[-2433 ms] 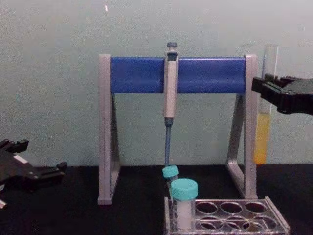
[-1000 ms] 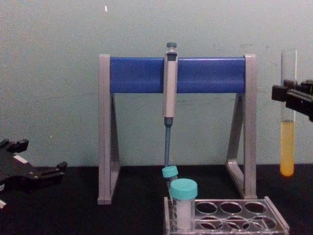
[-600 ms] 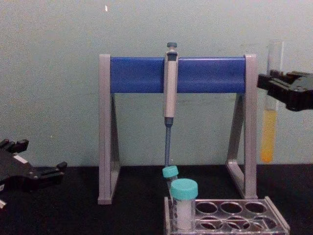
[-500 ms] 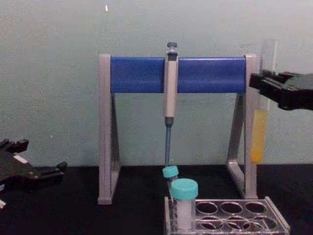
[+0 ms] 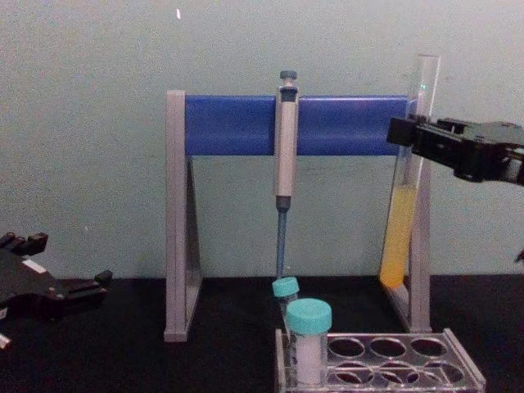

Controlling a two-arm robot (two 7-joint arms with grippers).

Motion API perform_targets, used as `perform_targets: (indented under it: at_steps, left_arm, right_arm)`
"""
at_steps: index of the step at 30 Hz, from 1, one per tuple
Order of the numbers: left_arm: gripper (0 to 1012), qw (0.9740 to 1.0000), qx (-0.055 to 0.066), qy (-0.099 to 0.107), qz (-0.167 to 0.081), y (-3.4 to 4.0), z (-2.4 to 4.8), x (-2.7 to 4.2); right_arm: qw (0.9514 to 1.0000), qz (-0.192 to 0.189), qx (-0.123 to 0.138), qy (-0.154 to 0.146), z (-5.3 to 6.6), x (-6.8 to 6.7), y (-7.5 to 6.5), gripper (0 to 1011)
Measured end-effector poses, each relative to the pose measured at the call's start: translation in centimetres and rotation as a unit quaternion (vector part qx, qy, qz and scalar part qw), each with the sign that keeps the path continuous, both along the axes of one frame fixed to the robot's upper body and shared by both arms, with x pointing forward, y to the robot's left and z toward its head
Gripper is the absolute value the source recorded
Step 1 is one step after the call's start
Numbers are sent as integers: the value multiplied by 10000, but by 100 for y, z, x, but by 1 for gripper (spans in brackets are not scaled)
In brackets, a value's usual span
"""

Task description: Pick up the test tube from the test tube rack, shake it, then place it back into the test tube rack.

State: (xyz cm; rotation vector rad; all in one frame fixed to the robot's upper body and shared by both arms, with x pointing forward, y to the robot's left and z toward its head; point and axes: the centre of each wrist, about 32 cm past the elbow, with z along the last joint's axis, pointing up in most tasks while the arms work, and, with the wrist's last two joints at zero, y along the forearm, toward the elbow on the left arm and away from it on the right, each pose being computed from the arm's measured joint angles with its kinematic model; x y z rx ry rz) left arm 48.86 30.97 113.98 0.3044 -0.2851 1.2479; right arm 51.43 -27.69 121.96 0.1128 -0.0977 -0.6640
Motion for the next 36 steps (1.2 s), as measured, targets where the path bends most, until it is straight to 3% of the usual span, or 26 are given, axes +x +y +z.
perform_targets:
  at_steps: [8,13,19,27,36]
  left_arm:
    - [1001,10000,0,0,0,0,0,0]
    - [1001,10000,0,0,0,0,0,0]
    - [1001,10000,0,0,0,0,0,0]
    - [1001,10000,0,0,0,0,0,0]
    - [1001,10000,0,0,0,0,0,0]
  right_arm:
    - [9992,189,-220,259,71,-112,-163,230]
    - [9986,-131,-415,305,135,-193,-323,232]
    - [9963,-540,-654,129,169,-190,-352,232]
    - [9935,-859,-741,-94,158,-60,-218,230]
    - [9947,-788,-655,-27,111,61,7,230]
